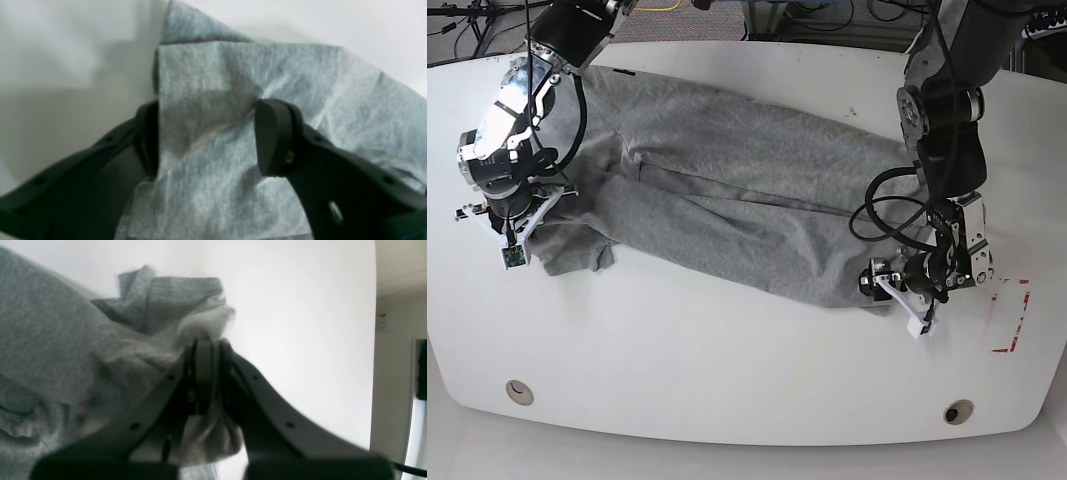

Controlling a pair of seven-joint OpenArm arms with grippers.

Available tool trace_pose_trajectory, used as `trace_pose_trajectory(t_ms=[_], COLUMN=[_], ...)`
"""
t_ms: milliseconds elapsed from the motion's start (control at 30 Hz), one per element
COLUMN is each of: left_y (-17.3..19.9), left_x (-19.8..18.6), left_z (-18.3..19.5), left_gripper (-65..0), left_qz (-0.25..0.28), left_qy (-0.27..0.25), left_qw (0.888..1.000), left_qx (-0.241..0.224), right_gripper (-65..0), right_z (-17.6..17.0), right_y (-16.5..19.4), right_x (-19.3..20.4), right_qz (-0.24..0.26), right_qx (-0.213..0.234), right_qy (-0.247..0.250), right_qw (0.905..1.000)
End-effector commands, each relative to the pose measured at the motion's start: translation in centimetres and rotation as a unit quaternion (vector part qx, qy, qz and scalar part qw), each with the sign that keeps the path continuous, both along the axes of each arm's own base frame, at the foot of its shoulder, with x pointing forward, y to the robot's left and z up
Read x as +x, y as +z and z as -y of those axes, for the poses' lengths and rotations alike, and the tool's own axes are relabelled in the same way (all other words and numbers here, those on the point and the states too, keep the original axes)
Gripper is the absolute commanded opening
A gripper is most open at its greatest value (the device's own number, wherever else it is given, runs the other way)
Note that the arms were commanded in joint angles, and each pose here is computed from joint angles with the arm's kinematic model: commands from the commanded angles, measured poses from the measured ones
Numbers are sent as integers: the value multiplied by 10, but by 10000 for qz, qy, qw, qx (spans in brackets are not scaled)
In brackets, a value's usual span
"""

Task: Fold the T-shirt properly

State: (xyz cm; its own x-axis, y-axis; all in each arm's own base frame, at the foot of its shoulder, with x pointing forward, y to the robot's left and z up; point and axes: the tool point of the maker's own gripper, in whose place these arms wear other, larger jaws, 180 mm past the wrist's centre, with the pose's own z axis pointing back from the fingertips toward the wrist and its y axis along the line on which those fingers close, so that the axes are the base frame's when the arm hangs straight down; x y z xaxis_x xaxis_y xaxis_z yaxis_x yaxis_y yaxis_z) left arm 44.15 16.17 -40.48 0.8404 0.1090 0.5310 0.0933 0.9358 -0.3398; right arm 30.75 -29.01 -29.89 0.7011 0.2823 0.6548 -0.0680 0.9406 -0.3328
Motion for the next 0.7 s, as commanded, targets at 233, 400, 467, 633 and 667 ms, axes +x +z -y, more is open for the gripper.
trace_pose_trajectory(t_ms=[233,400,467,633,667], left_y=[20,33,35,43,44], left_x=[13,16,12,10,10], left_z=[-4,-9,-12,-17,-17], left_gripper=[-272,-272,-272,-272,-272], left_qz=[213,339,361,491,491], left_qy=[-23,-49,-55,-51,-54], left_qw=[9998,9993,9990,9980,9980], left_qx=[39,179,250,394,401], right_gripper=[-645,-645,-645,-645,-645], right_z=[2,2,2,2,2], right_y=[15,16,16,16,16], right_x=[8,9,9,9,9], right_qz=[267,275,275,275,275], right_qx=[-70,-70,-70,-70,-70], right_qy=[40,40,40,40,40], right_qw=[9996,9996,9996,9996,9996])
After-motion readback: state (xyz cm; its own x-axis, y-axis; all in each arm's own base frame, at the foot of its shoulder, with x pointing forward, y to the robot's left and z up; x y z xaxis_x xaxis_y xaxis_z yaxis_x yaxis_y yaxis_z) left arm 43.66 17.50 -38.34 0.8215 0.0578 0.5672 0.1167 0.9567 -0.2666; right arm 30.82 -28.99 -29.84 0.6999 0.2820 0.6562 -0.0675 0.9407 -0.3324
